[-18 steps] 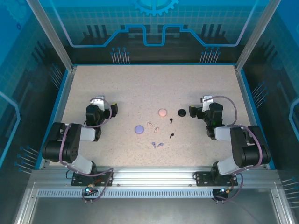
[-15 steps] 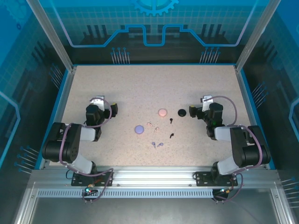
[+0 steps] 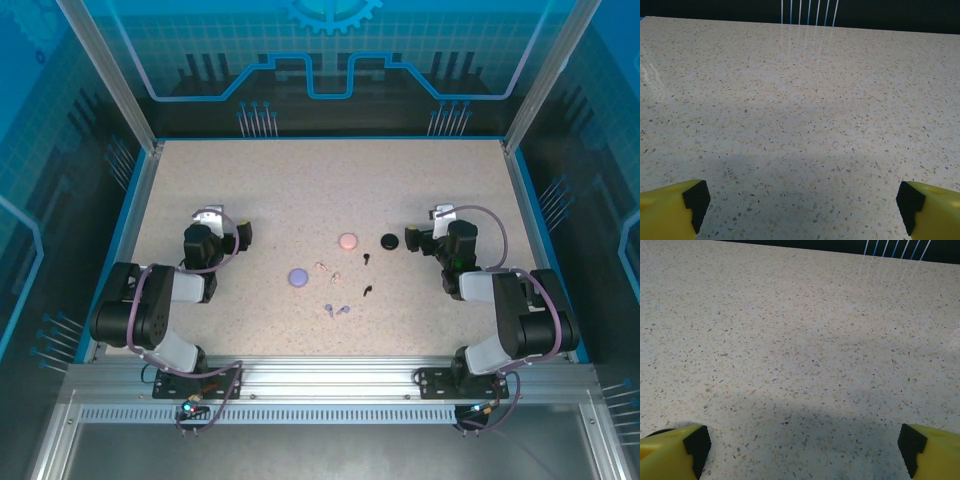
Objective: Insert the wireless bluetooth earbuds into the charging case
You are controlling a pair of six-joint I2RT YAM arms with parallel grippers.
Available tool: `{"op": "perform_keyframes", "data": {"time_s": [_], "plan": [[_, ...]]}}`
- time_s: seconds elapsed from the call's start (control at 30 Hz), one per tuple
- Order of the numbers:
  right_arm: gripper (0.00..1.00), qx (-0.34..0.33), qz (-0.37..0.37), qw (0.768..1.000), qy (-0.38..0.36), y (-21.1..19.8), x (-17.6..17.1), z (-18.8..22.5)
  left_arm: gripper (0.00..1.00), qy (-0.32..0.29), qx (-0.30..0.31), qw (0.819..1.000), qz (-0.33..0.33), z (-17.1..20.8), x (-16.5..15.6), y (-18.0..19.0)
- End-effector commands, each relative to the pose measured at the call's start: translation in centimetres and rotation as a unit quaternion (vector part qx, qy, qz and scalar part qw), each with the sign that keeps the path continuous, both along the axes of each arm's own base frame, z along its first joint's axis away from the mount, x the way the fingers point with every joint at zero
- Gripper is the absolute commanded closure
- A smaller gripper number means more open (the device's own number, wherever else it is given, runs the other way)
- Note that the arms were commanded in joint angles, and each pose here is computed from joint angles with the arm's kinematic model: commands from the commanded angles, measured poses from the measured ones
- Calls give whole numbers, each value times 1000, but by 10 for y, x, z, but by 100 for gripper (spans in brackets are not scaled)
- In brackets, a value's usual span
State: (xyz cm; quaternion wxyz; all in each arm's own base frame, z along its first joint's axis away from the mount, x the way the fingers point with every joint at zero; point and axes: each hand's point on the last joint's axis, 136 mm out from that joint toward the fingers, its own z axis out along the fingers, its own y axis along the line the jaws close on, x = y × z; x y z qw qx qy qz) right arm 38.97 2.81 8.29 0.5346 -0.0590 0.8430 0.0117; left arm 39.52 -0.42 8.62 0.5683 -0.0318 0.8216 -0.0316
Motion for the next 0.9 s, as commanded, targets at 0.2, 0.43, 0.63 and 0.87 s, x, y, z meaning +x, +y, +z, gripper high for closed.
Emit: {"op": "perform_keyframes", "data": {"time_s": [0.2, 0.43, 0.63, 0.87], "plan": [[0, 5, -14, 1000, -24, -8, 2, 28, 1, -48, -2, 999, 15, 21, -9, 6], [0, 7, -29, 1000, -11, -12, -21, 69, 1, -73, -12, 997, 35, 67, -26, 11], [0, 60, -50, 992, 94, -5, -45, 85, 1, -20, -172, 983, 60, 107, -39, 1], [0, 23, 86, 978, 190, 58, -66, 94, 1, 73, -342, 937, -3, 103, -66, -46]]}}
